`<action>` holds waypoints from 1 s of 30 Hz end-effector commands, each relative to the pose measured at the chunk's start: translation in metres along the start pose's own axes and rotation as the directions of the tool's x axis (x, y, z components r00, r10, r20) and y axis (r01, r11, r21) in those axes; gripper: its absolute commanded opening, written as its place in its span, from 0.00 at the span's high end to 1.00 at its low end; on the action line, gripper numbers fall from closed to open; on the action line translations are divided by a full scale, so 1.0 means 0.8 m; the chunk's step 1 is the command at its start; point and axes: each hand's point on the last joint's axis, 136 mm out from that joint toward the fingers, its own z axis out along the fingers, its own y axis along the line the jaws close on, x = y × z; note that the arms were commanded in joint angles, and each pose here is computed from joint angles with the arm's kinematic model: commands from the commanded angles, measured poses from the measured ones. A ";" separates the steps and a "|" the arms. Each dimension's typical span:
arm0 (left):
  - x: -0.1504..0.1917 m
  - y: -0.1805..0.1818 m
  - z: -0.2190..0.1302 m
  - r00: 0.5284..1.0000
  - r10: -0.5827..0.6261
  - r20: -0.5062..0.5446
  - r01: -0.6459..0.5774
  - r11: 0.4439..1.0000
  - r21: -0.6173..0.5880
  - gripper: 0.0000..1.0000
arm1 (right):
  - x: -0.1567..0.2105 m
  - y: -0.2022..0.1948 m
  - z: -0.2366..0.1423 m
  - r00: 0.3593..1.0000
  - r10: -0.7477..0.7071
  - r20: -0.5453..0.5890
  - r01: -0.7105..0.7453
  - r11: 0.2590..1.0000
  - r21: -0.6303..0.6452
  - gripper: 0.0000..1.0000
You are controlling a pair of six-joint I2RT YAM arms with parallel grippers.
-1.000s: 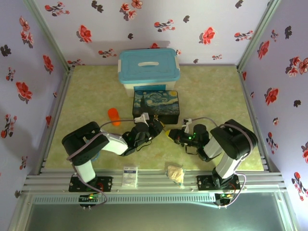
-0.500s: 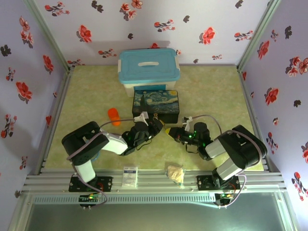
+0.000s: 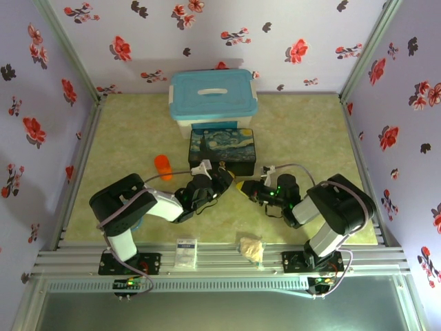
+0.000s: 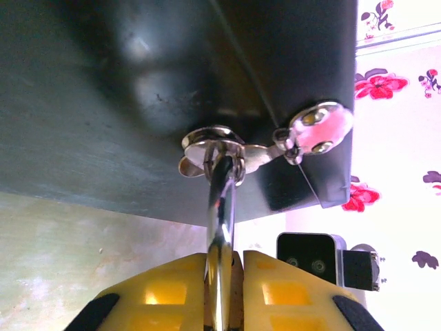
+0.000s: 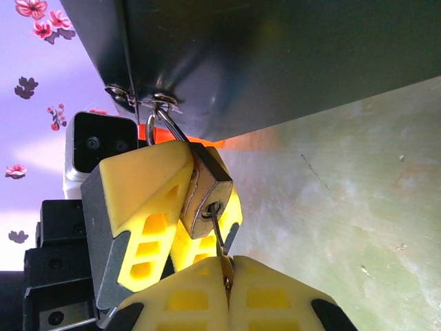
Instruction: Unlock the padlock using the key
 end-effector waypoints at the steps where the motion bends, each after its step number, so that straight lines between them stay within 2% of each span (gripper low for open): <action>1: 0.021 -0.029 0.001 0.998 -0.014 -0.059 0.020 0.995 0.100 1.00 | -0.018 0.030 -0.001 0.997 -0.056 0.058 0.061 0.994 -0.088 1.00; 7: 0.023 -0.023 0.006 0.998 -0.025 -0.060 0.030 0.995 0.094 1.00 | -0.016 0.034 -0.005 0.996 -0.063 0.064 0.069 0.993 -0.094 1.00; 17: 0.032 -0.029 0.009 0.997 -0.006 -0.082 0.014 0.995 0.095 1.00 | -0.003 0.041 0.017 0.995 -0.103 0.004 0.103 0.989 -0.106 1.00; 20: 0.034 -0.027 0.008 0.996 -0.008 -0.090 0.016 0.996 0.091 1.00 | 0.002 0.037 0.017 0.990 -0.135 -0.042 0.132 0.989 -0.073 1.00; 25: 0.041 -0.029 0.004 0.994 0.013 -0.106 -0.003 0.996 0.090 1.00 | -0.007 0.035 -0.002 0.984 -0.170 -0.054 0.169 0.986 -0.013 1.00; 28: 0.044 -0.032 0.002 0.993 0.014 -0.113 -0.003 0.995 0.100 1.00 | -0.002 0.028 -0.006 0.976 -0.190 -0.111 0.196 0.980 0.046 1.00; 30: 0.044 -0.035 0.003 0.993 0.007 -0.117 0.006 0.994 0.112 1.00 | 0.002 0.033 -0.008 0.970 -0.202 -0.134 0.209 0.977 0.042 1.00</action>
